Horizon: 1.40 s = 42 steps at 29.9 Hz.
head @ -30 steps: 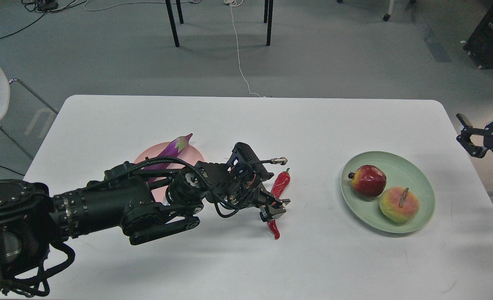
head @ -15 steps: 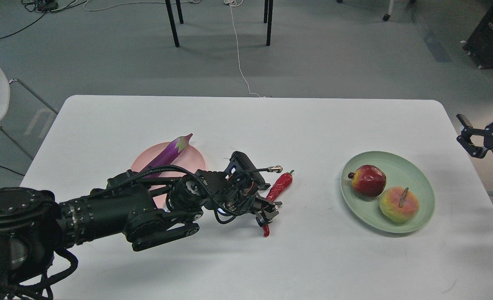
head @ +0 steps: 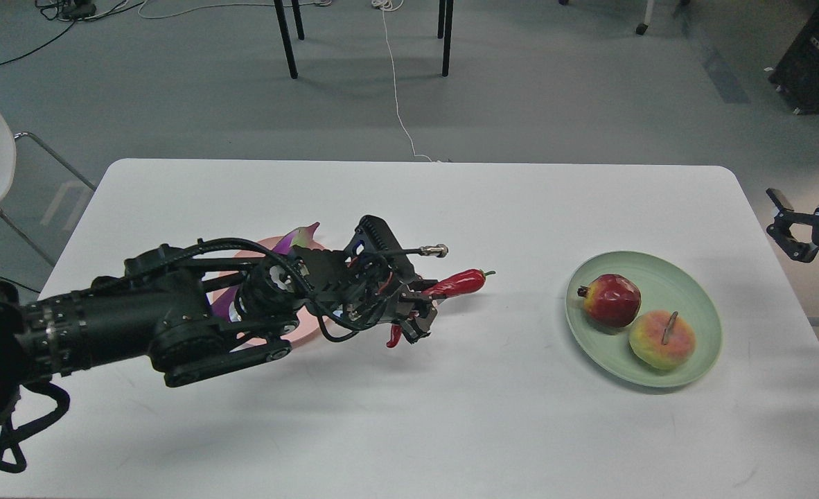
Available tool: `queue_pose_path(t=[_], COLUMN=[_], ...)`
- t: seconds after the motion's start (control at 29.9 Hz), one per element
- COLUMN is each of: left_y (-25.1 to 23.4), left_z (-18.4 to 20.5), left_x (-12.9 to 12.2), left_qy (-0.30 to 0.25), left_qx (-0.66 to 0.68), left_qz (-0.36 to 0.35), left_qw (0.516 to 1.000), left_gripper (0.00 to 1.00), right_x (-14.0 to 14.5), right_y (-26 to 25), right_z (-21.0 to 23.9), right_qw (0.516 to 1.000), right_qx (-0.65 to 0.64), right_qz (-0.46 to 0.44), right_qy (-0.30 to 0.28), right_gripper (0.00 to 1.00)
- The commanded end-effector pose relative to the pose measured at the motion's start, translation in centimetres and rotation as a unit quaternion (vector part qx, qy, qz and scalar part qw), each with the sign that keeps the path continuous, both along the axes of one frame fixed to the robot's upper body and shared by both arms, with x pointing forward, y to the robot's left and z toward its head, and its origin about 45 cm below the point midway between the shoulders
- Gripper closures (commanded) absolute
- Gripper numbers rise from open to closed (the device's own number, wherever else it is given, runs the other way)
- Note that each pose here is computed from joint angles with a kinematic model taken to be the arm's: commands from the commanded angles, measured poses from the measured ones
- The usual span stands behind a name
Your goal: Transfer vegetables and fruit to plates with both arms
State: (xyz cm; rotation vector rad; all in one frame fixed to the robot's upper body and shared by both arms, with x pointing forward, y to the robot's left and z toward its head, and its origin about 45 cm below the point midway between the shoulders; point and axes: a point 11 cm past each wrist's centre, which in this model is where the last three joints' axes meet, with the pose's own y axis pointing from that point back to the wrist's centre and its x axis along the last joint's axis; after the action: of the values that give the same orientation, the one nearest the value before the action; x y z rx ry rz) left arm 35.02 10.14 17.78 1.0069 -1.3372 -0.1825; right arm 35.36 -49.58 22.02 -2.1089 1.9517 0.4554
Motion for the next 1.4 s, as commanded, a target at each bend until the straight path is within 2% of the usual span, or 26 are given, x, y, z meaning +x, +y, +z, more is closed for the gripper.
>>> queue_pose_path(t=[0.0,0.13,0.3,0.43,0.57,0.7,0.84,0.94,1.0,1.14,1.27,1.37], left_y=[4.2,8.9,12.1,13.1,13.1,12.5,12.2,11.7,10.9,9.5,9.7,10.7], left_z=[0.9,0.8,0.0,-1.7,-1.5,-0.9,0.6,4.4,7.0,11.1,12.9,12.9], left_x=[0.5,1.1,0.9,-0.2,-0.1,0.2,1.2,3.3,4.2,5.8,7.9,9.3], left_qy=[-0.003,0.002,0.011,0.03,0.027,0.024,0.018,0.024,0.052,0.144,0.276,0.348], left_qx=[0.022,0.045,0.067,0.074,0.068,0.058,0.027,-0.067,-0.147,-0.327,-0.496,-0.572], left_qz=[0.022,0.057,0.081,0.093,0.096,0.091,0.107,0.16,0.193,0.255,0.327,0.365], left_qw=[1.0,0.997,0.994,0.993,0.993,0.994,0.994,0.985,0.969,0.898,0.755,0.647], left_gripper=[0.88,0.88,0.84,0.65,0.48,0.27,0.2,0.11,0.09,0.03,0.03,0.03], right_x=[0.1,0.1,0.1,0.2,0.1,0.0,0.0,0.0,0.3,0.9,1.4,2.1], right_y=[0.1,0.3,0.4,0.3,0.2,-0.1,-0.2,-0.4,-0.4,-1.0,-3.0,-3.0], right_z=[0.0,0.0,0.0,0.2,0.3,0.4,0.5,0.5,0.9,1.7,3.0,2.7], right_qw=[1.0,1.0,1.0,1.0,1.0,1.0,1.0,1.0,1.0,1.0,0.997,0.995], right_qx=[0.002,0.003,0.003,0.002,0.001,-0.002,-0.003,-0.004,-0.005,-0.009,-0.007,0.013], right_qz=[0.001,0.003,0.004,0.004,0.003,0.002,0.001,-0.002,-0.004,-0.014,-0.053,-0.071], right_qy=[-0.001,-0.001,-0.002,-0.003,-0.003,-0.003,-0.003,-0.003,-0.009,-0.022,-0.05,-0.065], right_gripper=[0.01,0.01,0.01,0.01,0.01,0.01,0.01,0.01,0.01,0.01,0.01,0.01])
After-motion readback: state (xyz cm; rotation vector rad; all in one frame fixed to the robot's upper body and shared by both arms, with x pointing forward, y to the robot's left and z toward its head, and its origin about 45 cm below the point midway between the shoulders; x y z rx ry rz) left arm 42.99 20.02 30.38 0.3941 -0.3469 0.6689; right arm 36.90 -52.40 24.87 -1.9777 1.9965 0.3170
